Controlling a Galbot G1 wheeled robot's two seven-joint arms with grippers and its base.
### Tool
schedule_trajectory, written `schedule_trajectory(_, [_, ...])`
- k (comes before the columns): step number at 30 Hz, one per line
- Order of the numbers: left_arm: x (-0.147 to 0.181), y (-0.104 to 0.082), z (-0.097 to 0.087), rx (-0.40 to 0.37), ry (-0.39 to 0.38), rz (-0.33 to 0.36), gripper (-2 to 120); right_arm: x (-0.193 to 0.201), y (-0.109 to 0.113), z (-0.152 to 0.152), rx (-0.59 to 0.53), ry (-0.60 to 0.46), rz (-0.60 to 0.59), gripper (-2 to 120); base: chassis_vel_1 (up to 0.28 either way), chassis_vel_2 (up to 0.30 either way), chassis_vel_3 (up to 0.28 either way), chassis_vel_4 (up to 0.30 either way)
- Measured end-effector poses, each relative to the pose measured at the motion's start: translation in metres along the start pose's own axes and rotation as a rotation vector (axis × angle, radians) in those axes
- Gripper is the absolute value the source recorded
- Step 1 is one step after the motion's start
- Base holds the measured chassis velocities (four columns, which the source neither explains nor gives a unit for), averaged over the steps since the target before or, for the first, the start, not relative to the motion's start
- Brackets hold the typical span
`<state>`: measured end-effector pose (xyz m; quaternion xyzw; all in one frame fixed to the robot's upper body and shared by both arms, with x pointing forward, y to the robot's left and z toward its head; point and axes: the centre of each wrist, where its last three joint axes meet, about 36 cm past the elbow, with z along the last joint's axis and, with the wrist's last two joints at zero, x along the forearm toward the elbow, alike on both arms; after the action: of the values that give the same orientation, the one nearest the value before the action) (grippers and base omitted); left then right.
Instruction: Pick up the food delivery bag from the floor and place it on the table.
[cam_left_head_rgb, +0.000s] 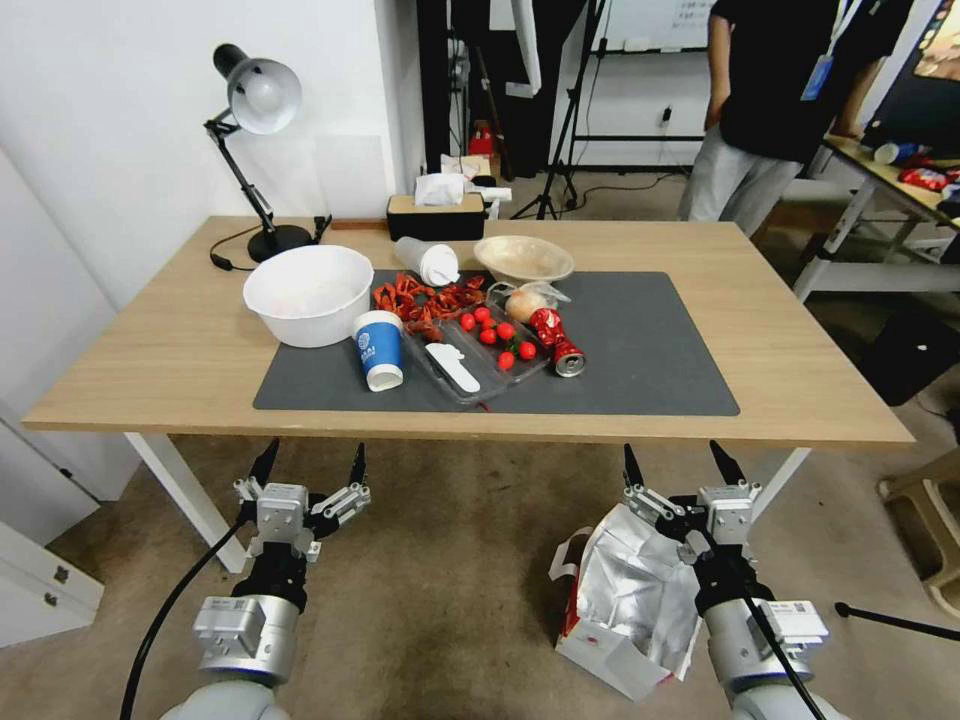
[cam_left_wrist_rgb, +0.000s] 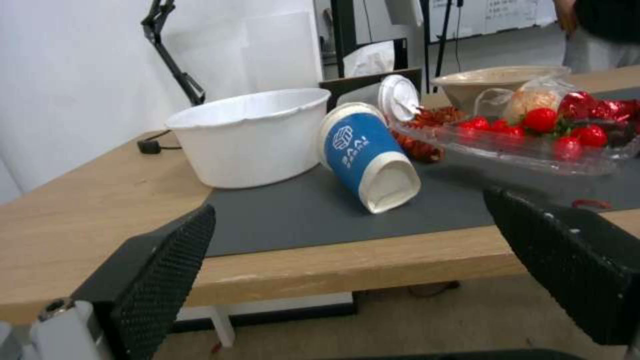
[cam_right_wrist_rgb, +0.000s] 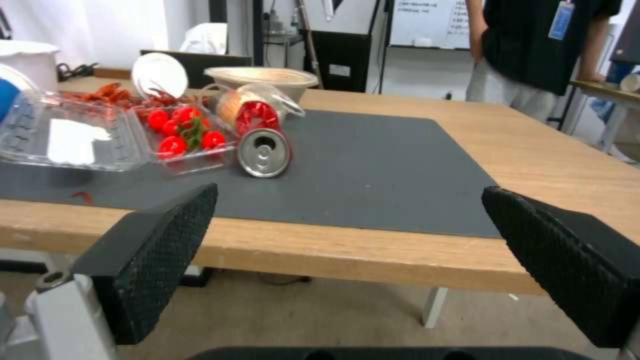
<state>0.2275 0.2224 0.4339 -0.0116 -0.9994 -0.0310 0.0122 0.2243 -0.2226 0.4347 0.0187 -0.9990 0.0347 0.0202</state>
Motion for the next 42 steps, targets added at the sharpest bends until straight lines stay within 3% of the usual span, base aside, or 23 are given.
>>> schedule_trajectory(3, [0.006, -0.006, -0.001, 0.056, 0.020, -0.030, 100, 0.027, 0.005, -0.014, -0.008, 0.116, -0.106, 100, 0.000, 0.000, 0.000, 0.000])
schedule_trajectory(5, [0.007, -0.007, -0.001, 0.068, 0.027, -0.037, 100, 0.030, 0.004, -0.015, -0.012, 0.126, -0.124, 100, 0.000, 0.000, 0.000, 0.000])
schedule_trajectory(24, [0.035, -0.011, 0.017, 0.126, 0.079, -0.082, 100, 0.023, -0.025, -0.003, 0.009, 0.066, -0.172, 100, 0.000, 0.000, 0.000, 0.000])
schedule_trajectory(30, [0.040, -0.006, 0.037, 0.153, 0.024, -0.054, 100, 0.023, -0.026, -0.002, -0.006, 0.051, -0.164, 100, 0.000, 0.000, 0.000, 0.000])
schedule_trajectory(42, [0.039, -0.007, 0.039, 0.166, 0.006, -0.028, 100, 0.023, -0.026, 0.003, -0.025, 0.046, -0.155, 100, 0.000, 0.000, 0.000, 0.000])
